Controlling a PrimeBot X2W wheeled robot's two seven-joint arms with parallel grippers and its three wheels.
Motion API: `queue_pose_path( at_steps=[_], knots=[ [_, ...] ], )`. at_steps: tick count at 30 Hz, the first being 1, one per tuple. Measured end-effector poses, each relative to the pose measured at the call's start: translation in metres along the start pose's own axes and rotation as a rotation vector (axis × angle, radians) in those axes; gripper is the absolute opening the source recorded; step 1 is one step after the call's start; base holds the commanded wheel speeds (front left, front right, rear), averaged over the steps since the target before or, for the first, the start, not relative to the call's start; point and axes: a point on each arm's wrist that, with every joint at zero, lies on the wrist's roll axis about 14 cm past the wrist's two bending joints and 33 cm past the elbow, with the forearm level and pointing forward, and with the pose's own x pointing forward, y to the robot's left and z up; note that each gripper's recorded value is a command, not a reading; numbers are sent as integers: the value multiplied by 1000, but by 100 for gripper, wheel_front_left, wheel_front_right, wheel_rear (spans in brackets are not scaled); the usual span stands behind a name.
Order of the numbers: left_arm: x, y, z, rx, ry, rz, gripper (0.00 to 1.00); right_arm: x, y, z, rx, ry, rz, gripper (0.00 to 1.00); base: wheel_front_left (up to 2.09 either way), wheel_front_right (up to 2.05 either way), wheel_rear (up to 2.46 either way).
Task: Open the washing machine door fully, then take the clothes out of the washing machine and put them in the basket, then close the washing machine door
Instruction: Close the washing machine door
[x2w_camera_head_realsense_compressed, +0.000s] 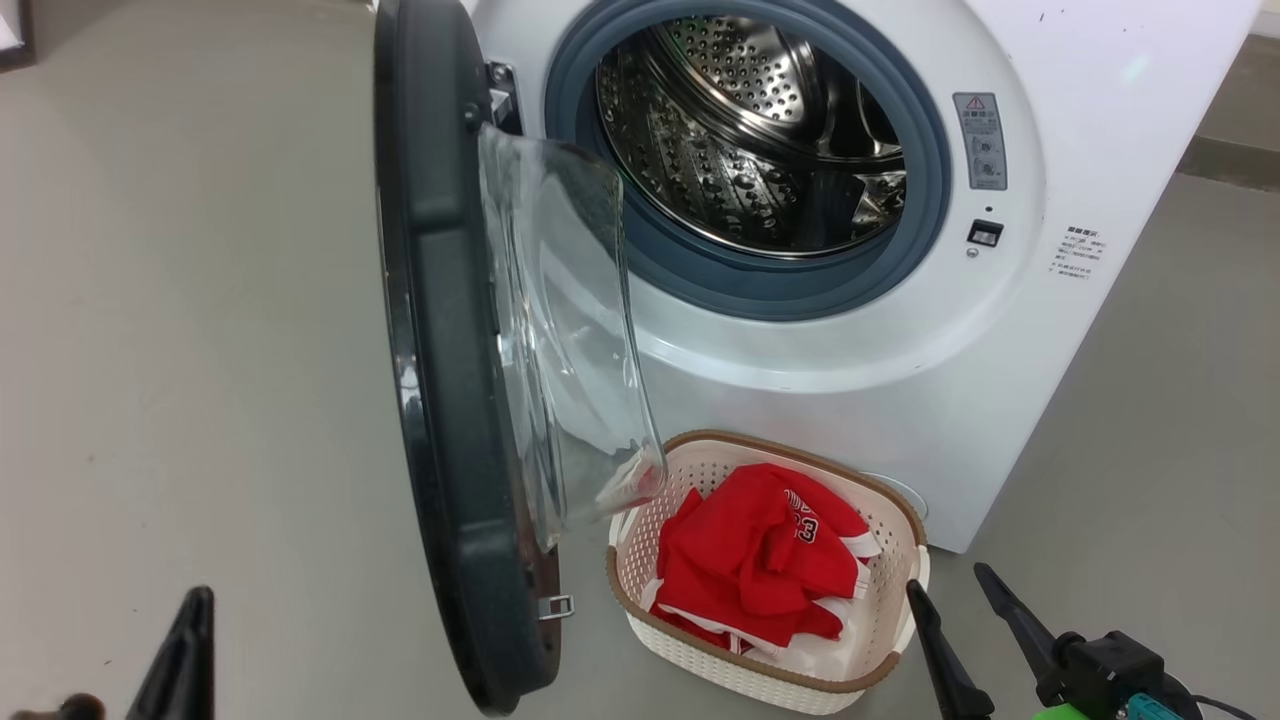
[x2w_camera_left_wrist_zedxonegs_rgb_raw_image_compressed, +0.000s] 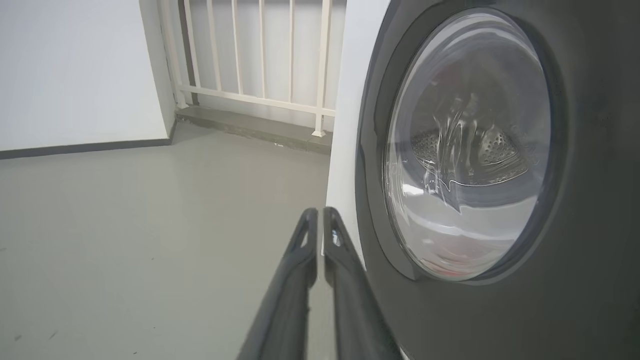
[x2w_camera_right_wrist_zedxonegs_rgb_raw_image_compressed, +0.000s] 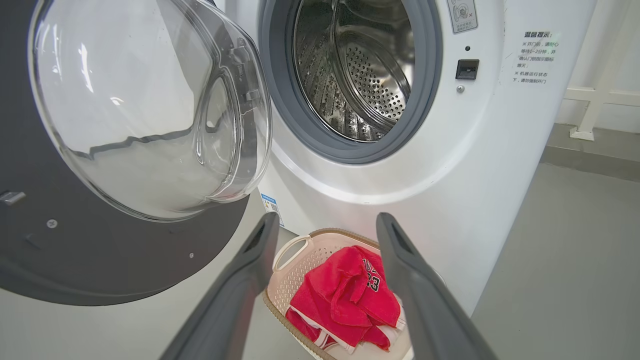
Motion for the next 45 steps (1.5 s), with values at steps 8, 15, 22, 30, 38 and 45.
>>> queue_pose_path(
  at_steps=[8,15,22,30,38,45],
  knots=[
    [18,15,31,-84,-74,-10,0,-1,2,1,4,-3,1,100,0,0,0],
    [42,14,51,-257,-79,-61,0,-1,-1,-3,13,6,-7,100,0,0,0],
    [72,-6,62,-441,79,-174,0,-2,-8,-9,26,21,-26,100,0,0,0],
    [85,-41,74,-554,235,-318,0,-2,-16,-14,42,30,-52,100,0,0,0],
    [89,-82,81,-599,343,-461,0,-1,-24,-13,46,23,-77,100,0,0,0],
    [87,-108,83,-595,393,-550,0,-2,-29,-15,55,25,-95,100,0,0,0]
  ],
)
